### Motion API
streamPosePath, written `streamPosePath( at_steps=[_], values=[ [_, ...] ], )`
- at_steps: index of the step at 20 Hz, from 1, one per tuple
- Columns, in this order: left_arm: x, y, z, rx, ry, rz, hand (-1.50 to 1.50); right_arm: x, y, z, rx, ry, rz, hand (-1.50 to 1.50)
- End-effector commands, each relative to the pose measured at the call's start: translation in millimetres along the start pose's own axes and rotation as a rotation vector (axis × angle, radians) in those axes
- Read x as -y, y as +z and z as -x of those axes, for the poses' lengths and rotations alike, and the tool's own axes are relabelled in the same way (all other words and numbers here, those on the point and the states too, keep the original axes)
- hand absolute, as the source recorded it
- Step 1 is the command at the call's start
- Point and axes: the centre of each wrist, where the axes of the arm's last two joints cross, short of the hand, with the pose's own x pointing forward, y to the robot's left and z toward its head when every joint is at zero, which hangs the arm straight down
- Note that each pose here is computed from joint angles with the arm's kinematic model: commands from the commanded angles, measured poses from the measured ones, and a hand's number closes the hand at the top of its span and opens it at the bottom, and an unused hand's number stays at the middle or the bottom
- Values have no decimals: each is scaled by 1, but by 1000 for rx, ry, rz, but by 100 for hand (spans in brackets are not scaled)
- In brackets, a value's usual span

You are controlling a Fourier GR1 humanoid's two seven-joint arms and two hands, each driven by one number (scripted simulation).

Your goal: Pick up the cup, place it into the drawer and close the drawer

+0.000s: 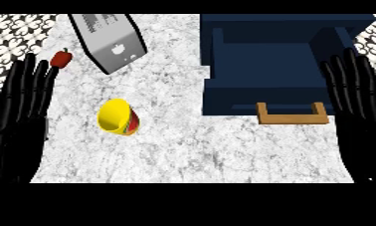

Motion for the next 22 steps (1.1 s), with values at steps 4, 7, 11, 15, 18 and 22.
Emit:
streamPosePath(
  at_steps=[4, 7, 11, 15, 18, 22],
  values=[
    [15, -11, -1, 37, 158, 250, -150, 11, -7, -5, 12, 5, 52, -150],
    [23, 10, 7, -96, 393, 289, -150, 13, 5, 8, -69, 100, -38, -150],
    [5, 9, 32, -115, 423, 288, -150, 22, -19, 12, -59, 117, -8, -150],
    [-19, 4, 47, -165, 421, 282, -150, 20, -2, 3, -55, 95, -23, -150],
    [-17, 24, 49, -174, 409, 241, -150, 22, -10, 4, -44, 78, -45, -150],
    [-21, 28, 94, -243, 358, 226, -150, 20, -11, 6, -61, 99, -24, -150]
  ],
)
